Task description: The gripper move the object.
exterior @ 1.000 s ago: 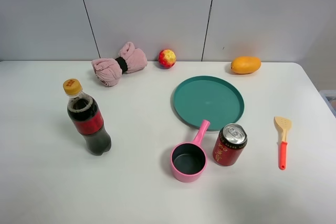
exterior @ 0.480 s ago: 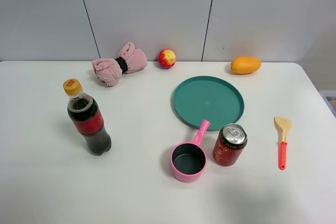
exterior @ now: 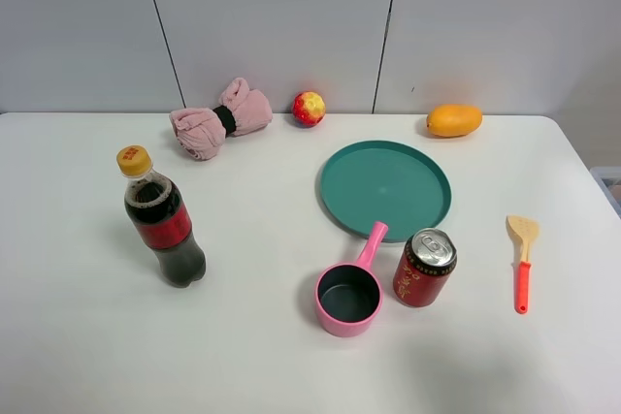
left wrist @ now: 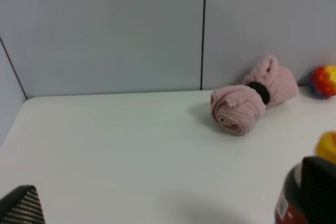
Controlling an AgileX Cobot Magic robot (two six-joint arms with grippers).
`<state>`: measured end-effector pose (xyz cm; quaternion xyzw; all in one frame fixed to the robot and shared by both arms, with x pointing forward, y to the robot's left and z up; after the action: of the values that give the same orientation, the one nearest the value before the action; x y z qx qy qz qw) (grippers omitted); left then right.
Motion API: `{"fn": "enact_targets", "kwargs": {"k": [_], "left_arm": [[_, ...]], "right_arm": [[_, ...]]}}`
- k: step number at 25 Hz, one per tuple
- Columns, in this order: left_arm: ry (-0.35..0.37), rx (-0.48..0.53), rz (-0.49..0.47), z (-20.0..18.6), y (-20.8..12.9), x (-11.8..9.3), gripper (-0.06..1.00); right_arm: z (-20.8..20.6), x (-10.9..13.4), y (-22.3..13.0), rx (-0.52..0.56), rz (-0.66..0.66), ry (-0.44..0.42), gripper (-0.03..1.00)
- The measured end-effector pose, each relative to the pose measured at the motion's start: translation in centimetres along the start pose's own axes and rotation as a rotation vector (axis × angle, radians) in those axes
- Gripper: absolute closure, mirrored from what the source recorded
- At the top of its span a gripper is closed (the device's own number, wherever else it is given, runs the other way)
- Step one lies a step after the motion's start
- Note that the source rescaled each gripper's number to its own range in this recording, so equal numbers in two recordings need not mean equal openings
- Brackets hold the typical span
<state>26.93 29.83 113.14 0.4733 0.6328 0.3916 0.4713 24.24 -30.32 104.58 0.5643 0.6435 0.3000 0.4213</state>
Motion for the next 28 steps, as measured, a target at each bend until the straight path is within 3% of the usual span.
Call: {"fn": "enact_targets", "kwargs": {"k": [5,12,16,28], "left_arm": [[-0.012,-0.021,0.003,-1.9,-3.5,0.6,-0.03],[0.015,0.101,0.008,-1.6,-6.6,1.3,-0.03],[0.071,0.155,0.038,-1.5,-7.3,1.9,-0.03],[0.083,0.193,0.035,-0.7,-8.3,2.2,-0.03]], "right_arm": [[0.0,0.0,0.0,0.000,0.000,0.000,-0.03],[0.0,0.0,0.0,0.000,0.000,0.000,-0.03],[0.0,0.0,0.0,0.000,0.000,0.000,-0.03],[0.0,0.0,0.0,0.000,0.000,0.000,-0.03]]}}
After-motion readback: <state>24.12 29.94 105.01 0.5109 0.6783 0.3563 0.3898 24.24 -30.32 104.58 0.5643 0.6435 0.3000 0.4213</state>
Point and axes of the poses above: a point on each arm's last joint axis where the gripper is mounted, z pointing out along that axis toward the gripper, x along the wrist's bending axis when the last joint is at zero, y = z × x, the point moved 1 cm from there along z, pointing out along that axis toward the gripper, and after that the axes turned 13 degrees about -z, right-handed, at the moved point
